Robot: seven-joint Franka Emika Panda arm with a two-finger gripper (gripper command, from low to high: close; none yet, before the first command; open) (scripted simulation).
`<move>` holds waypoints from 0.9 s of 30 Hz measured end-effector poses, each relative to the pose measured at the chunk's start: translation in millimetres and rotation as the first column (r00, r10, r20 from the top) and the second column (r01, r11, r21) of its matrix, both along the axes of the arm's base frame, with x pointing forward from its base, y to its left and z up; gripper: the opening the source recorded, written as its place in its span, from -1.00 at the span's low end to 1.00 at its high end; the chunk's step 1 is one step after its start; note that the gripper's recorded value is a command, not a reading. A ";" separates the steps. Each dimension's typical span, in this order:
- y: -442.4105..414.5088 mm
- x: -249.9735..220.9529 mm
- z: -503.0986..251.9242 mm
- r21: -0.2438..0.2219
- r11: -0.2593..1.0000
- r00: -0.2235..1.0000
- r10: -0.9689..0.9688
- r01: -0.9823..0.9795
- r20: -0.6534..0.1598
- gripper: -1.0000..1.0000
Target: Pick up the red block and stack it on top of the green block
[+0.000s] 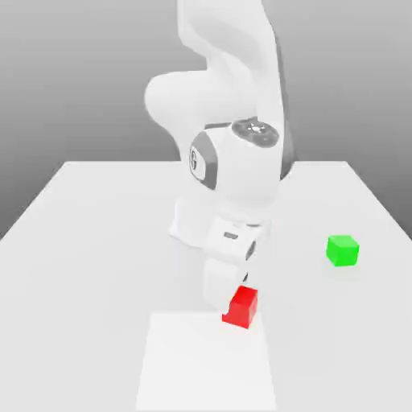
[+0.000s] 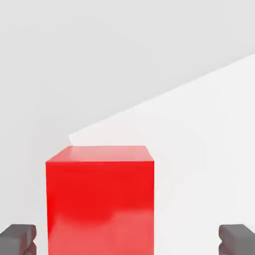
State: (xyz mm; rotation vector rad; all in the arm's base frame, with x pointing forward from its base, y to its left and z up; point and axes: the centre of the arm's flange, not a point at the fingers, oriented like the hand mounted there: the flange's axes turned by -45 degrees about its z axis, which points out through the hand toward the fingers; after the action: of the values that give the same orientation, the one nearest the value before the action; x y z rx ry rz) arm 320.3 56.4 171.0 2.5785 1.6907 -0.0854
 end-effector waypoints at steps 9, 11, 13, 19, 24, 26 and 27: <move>2.5 -4.7 -22.4 0.037 0.999 1.000 0.004 -0.004 0.008 0.00; 3.3 -6.8 -26.5 0.054 0.999 1.000 0.003 -0.004 0.011 0.00; 3.9 -8.8 -29.8 0.070 0.998 1.000 0.003 -0.004 0.014 -1.00; 4.1 -9.4 -30.5 0.073 0.997 1.000 0.002 -0.003 0.013 -1.00; 2.7 -5.3 -23.4 0.040 0.999 1.000 0.004 -0.004 0.007 -1.00; 2.0 -3.5 -19.0 0.026 1.000 1.000 0.004 -0.004 0.004 -1.00; 1.7 -2.8 -16.7 0.020 1.000 1.000 0.003 -0.003 0.003 -1.00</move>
State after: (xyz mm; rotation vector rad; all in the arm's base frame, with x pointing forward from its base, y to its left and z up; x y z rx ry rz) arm 317.5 58.0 154.3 2.5881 1.7035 -0.0650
